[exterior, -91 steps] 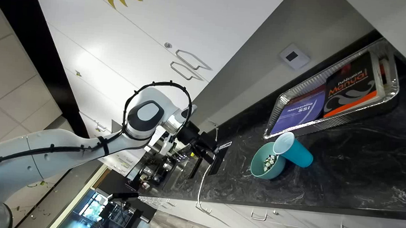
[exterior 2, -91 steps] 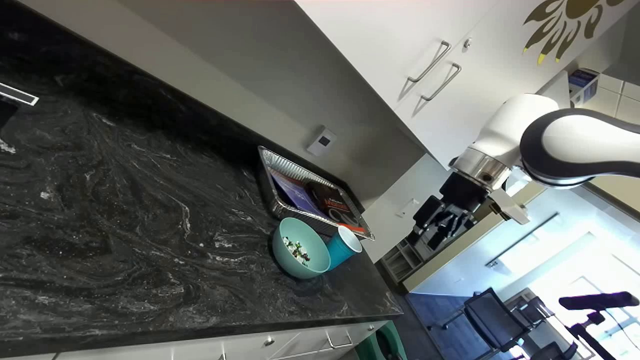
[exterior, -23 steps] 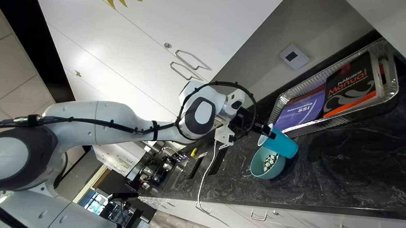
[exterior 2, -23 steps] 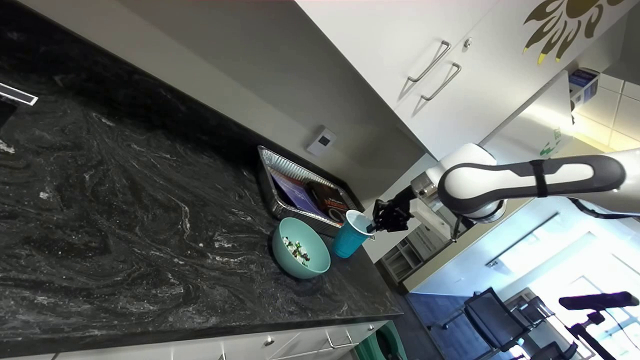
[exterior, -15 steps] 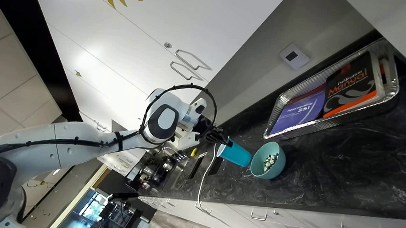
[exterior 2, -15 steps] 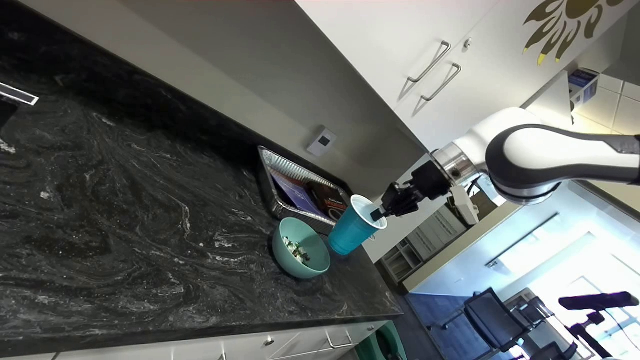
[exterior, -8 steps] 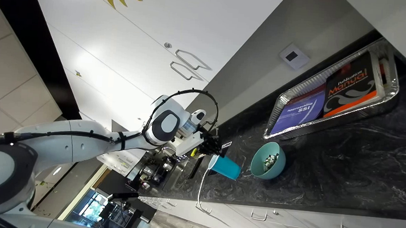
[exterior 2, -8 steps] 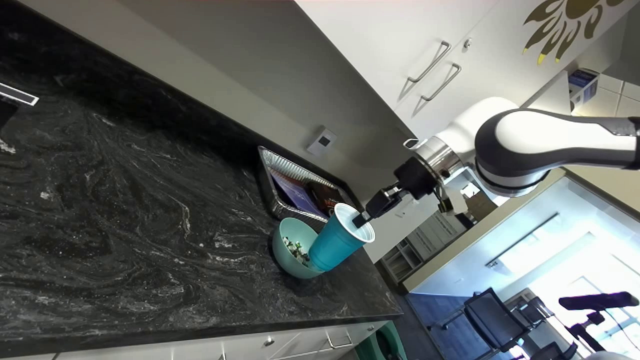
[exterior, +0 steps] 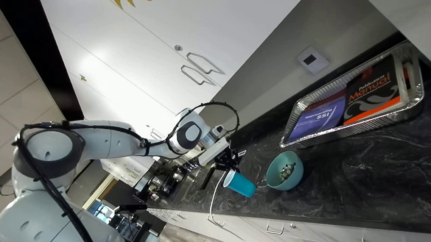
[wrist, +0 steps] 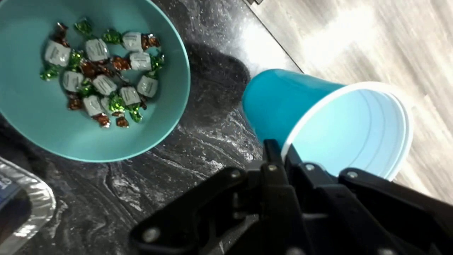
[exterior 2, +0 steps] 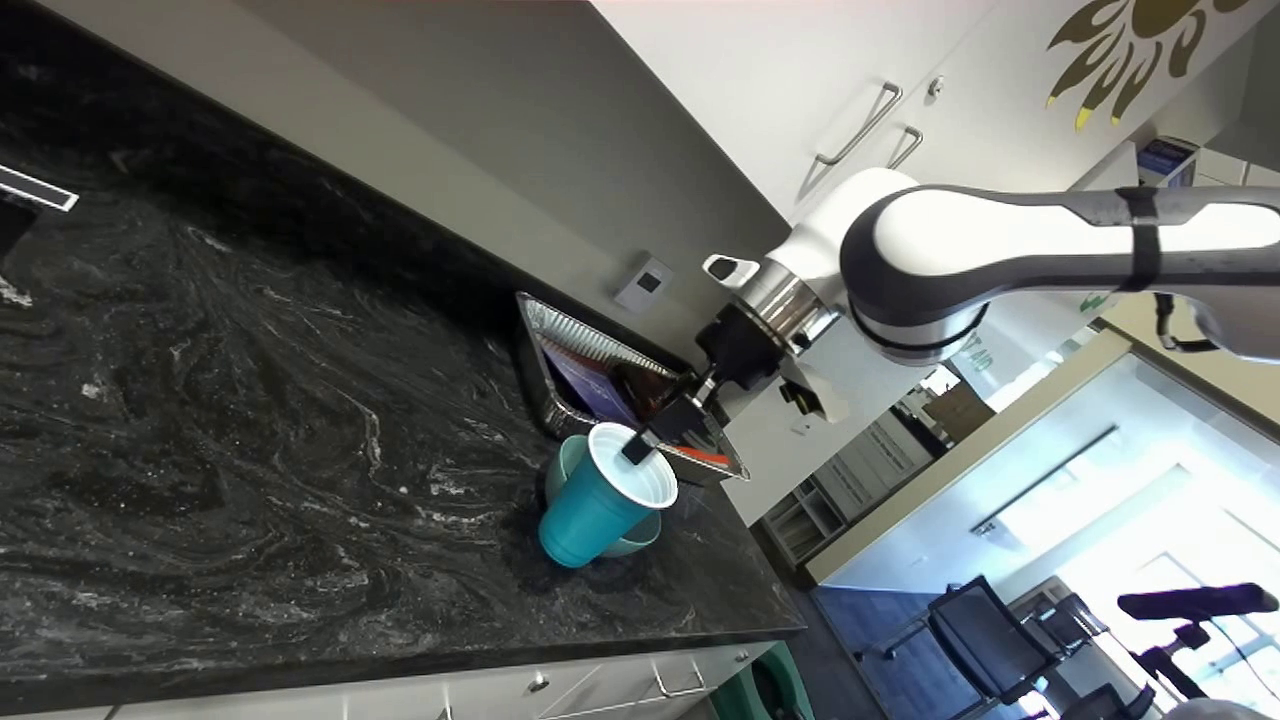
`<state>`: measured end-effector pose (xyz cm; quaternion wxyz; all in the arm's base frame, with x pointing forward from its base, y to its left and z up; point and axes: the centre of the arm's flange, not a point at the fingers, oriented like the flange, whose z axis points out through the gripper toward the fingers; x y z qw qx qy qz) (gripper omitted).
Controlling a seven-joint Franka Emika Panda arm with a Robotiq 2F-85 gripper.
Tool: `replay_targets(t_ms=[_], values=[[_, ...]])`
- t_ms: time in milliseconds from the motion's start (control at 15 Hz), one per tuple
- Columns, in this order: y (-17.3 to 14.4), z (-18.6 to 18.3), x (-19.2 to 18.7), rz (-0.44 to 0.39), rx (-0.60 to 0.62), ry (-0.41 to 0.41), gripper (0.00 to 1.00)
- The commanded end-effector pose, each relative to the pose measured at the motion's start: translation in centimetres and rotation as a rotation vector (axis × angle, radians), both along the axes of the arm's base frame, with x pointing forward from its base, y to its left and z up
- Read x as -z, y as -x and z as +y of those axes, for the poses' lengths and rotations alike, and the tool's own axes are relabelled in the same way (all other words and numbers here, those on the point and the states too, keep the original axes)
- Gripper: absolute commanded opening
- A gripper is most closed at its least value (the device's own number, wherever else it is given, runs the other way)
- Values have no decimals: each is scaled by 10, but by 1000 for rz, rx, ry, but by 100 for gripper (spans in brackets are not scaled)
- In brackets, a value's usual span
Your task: Place the cup to the left of the bowl
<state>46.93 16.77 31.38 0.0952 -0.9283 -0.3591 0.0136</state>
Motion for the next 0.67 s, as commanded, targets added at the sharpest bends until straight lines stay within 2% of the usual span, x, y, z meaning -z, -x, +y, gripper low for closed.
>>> replay_targets(t_ms=[0,400,600], values=[[-40,18,14,8,-101,4,1],[-73,22,28,-39,-200,-67,1],[-79,21,38,-67,-224,-61,1]])
